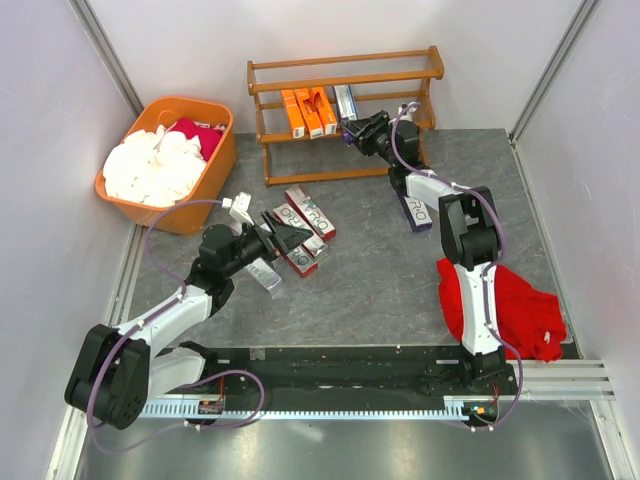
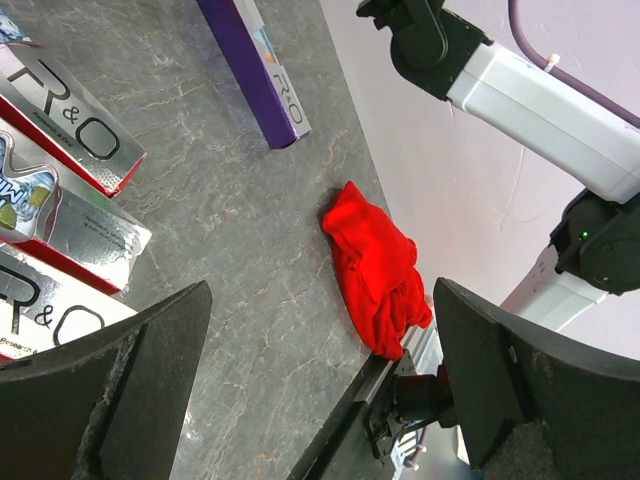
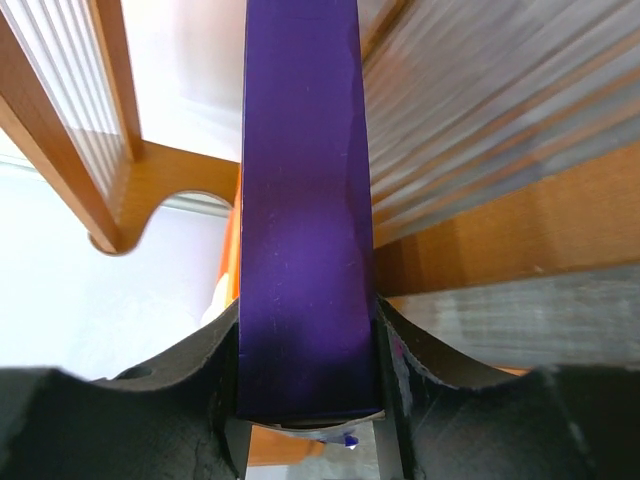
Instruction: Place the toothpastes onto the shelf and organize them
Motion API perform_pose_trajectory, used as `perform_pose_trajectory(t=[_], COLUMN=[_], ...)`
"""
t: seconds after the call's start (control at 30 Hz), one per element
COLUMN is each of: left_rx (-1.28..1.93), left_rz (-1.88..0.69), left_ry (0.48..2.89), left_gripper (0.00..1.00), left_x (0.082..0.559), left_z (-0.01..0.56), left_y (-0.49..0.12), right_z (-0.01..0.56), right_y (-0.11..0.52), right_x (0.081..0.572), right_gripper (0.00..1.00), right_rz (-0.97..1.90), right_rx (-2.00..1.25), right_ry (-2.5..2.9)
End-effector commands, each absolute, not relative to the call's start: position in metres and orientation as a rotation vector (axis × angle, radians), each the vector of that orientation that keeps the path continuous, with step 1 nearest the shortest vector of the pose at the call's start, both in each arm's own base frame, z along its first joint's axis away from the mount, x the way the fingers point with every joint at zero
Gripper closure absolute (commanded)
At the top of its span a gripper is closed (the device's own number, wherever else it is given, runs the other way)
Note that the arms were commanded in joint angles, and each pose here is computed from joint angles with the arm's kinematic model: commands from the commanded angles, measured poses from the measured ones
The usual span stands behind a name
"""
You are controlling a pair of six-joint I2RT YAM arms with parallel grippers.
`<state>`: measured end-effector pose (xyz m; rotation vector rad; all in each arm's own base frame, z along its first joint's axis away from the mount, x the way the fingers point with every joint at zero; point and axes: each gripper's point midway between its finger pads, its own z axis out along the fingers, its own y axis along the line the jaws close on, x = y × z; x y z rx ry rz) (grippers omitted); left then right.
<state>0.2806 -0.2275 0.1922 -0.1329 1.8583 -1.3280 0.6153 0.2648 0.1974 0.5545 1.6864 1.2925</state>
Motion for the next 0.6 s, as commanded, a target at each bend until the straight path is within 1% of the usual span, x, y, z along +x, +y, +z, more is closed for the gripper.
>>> perform_pose_trajectory(t=[0.0, 0.17, 0.27, 0.3, 0.47, 0.5, 0.57], left_rx=[-0.104, -0.103, -0.103, -0.105, -0.099, -0.096, -0.096], left_rz=[-1.353, -1.359, -1.361, -1.360, -1.363, -1.366, -1.367], left_ry=[1.812, 1.814, 1.814, 1.814, 1.818, 1.820, 1.823], left_gripper=[0.00, 0.00, 0.00, 0.00, 0.00, 0.00, 0.00], left_x=[0.282, 0.282, 0.281, 0.281, 0.281, 0.280, 0.281], left_z=[0.204, 0.203, 0.202, 0.202, 0.201, 0.201, 0.200], left_y=[-0.231, -0.231, -0.231, -0.231, -0.232, -0.232, -0.233], right_z=[0.217, 0.221, 0.221, 0.220, 0.212, 0.211, 0.213], right_y=[0.275, 0.285, 0.287, 0.287, 0.283, 0.283, 0.282], right_x=[0.627, 0.634, 0.634, 0.633, 0.617, 0.616, 0.610], right_gripper=[0.48, 0.42, 0.36, 0.32, 0.18, 0.14, 0.11], right_rz=[1.384, 1.403, 1.402, 1.398, 1.381, 1.374, 1.361], right_rx=[0.585, 0.602, 0.613, 0.613, 0.621, 0.620, 0.602], right_ry=[1.605, 1.609, 1.617, 1.622, 1.668, 1.676, 1.690])
